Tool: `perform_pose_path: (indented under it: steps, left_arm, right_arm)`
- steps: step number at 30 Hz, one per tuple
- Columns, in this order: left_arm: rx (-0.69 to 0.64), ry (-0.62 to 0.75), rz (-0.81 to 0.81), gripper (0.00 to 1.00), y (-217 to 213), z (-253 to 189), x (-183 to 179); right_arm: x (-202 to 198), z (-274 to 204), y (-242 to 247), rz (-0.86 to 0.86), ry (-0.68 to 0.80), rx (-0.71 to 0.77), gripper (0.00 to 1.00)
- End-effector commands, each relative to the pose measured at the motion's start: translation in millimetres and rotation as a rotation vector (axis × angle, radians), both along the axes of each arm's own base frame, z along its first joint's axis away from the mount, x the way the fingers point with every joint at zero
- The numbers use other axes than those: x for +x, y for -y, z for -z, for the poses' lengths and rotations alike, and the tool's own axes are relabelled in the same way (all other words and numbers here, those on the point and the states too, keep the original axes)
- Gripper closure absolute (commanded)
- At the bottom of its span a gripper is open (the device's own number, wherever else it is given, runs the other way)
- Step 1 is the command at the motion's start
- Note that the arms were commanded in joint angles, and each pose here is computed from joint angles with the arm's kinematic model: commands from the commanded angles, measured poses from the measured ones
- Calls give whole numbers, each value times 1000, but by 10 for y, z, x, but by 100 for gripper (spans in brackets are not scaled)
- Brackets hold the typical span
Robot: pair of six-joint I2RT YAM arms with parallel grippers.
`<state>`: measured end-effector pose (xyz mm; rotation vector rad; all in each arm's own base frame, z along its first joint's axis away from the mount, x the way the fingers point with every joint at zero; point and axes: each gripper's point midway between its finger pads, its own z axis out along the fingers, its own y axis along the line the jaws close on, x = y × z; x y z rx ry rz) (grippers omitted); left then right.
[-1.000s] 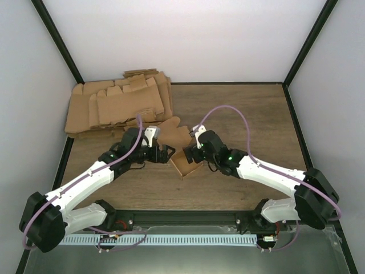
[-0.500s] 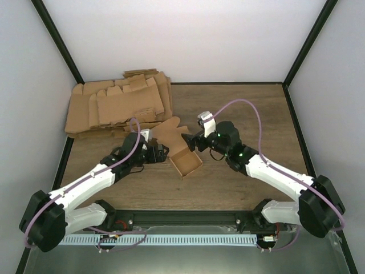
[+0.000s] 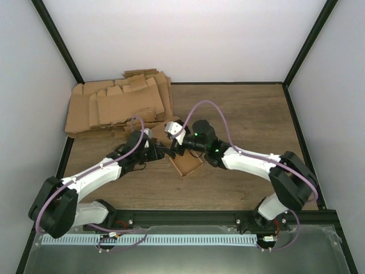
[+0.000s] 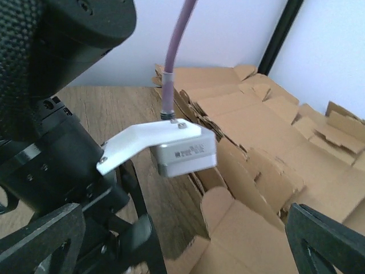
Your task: Fold the paper box
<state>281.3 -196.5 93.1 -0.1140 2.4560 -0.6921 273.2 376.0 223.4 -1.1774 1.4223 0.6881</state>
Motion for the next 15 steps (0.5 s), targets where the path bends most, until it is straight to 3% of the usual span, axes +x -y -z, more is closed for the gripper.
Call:
perform_pose_path:
  steps: [1, 7, 15]
  left_arm:
    - [-31, 60, -9, 21, 39, -177, 162]
    - [-20, 65, 7, 28, 36, -196, 174]
    - [-13, 62, 21, 30, 42, -194, 160]
  right_arm:
    - [119, -96, -258, -37, 138, -33, 0]
    - [284, 118, -307, 8, 142, -82, 0]
    - [-5, -206, -148, -43, 207, 40, 0]
